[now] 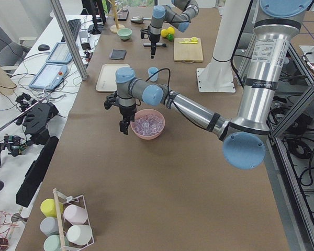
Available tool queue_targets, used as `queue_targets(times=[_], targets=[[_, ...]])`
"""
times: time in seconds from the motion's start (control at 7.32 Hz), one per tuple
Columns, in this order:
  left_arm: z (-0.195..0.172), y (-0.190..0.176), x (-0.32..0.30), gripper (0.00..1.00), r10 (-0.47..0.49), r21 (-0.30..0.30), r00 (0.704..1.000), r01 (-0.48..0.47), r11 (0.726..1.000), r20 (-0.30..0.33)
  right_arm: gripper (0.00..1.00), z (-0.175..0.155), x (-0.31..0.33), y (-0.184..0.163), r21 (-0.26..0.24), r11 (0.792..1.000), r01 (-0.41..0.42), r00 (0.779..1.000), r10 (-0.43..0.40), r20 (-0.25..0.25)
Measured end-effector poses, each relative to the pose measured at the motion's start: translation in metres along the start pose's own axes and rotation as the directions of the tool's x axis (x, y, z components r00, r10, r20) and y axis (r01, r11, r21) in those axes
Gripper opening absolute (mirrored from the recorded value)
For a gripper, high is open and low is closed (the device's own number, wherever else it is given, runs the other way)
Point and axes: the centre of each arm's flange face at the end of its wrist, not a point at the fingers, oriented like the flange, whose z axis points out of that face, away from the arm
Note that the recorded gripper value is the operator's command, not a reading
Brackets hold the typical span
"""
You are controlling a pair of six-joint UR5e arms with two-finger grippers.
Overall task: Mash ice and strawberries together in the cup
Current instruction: 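Move the right gripper to the steel pestle and grasp it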
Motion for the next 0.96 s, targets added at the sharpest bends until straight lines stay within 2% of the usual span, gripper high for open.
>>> queue_targets(times=[0.27,0.55,0.82,0.96], targets=[[-0.007,0.006,-0.019,0.98,-0.016,0.001,0.999,0.016,1.0,-0.036,0.98,-0.009,0.095,-0.007,-0.074,0.996,-0.056,0.998,0.055,-0.019],[-0.013,0.007,-0.027,0.98,-0.02,0.011,0.999,0.02,1.0,-0.045,0.99,-0.001,0.178,-0.017,-0.112,0.99,-0.082,0.994,0.073,-0.082],[-0.027,0.011,-0.028,0.98,-0.02,0.04,0.999,0.022,0.999,-0.049,0.98,0.025,0.227,-0.022,-0.133,0.983,-0.13,0.983,0.11,-0.147],[-0.034,0.017,-0.028,0.98,-0.019,0.054,0.999,0.022,0.998,-0.049,0.98,0.047,0.243,-0.027,-0.134,0.981,-0.142,0.98,0.12,-0.159]])
